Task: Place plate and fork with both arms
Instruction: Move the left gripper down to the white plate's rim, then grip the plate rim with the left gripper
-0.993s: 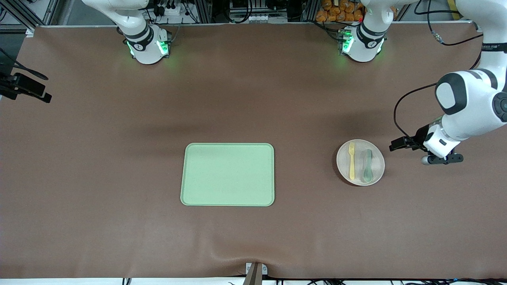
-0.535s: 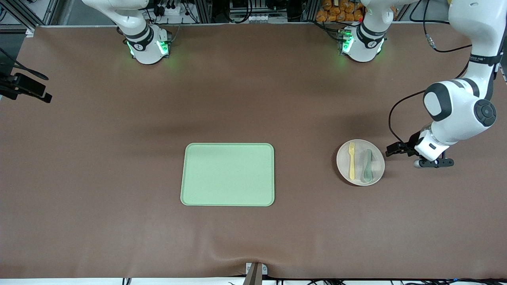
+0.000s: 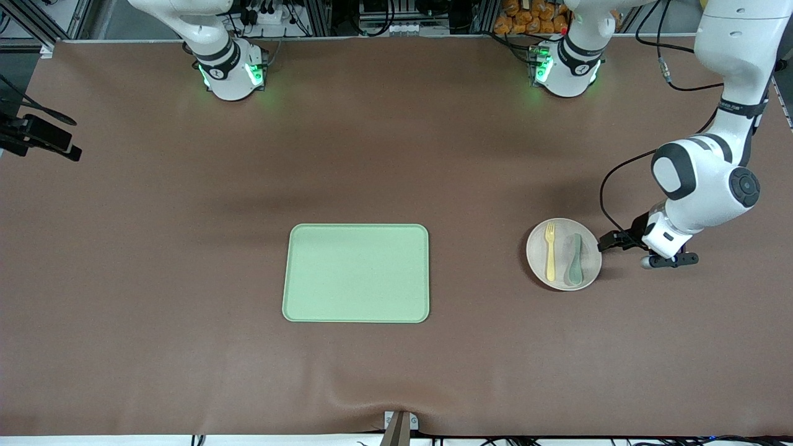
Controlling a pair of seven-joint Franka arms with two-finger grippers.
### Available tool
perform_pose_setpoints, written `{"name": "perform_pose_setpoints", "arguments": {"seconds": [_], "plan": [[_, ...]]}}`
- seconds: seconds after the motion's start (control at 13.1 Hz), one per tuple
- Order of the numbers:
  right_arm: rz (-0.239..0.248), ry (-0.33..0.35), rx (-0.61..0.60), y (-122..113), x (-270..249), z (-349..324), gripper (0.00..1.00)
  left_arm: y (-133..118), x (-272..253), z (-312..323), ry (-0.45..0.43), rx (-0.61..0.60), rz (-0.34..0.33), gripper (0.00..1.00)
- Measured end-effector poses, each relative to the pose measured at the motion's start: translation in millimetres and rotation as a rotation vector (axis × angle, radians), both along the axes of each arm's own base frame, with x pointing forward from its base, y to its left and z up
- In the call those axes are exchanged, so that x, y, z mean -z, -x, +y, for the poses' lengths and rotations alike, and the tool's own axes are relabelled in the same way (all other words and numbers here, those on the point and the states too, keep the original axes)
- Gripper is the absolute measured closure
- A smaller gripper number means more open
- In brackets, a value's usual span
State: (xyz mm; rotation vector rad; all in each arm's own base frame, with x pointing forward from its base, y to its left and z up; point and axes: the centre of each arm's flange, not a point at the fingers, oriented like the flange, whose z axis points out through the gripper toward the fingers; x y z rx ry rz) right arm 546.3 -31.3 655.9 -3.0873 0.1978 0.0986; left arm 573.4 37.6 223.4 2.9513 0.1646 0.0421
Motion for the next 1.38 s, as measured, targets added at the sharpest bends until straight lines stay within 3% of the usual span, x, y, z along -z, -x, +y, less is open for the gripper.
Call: {"name": "perform_pose_setpoints", "arguments": {"seconds": [0.31,0.53,0.76,0.99,1.38], "plan": [[0.000,0.000,0.003,0.1,0.1,-1.6,0.00,0.9,18.0,-5.8,0.001,0.005,0.007,0.33],[0.000,0.000,0.003,0.0,0.1,-1.7,0.00,1.6,21.8,-8.0,0.003,0.008,0.013,0.47],[0.000,0.000,0.003,0.0,0.2,-1.7,0.00,2.4,25.6,-9.3,0.015,-0.004,0.019,0.52],[0.000,0.000,0.003,0.0,0.2,-1.7,0.00,3.1,29.9,-10.6,0.022,-0.011,0.025,0.64],[0.001,0.000,0.000,-0.3,0.5,0.0,0.00,3.9,34.7,-11.2,0.023,-0.011,0.033,0.73]]}}
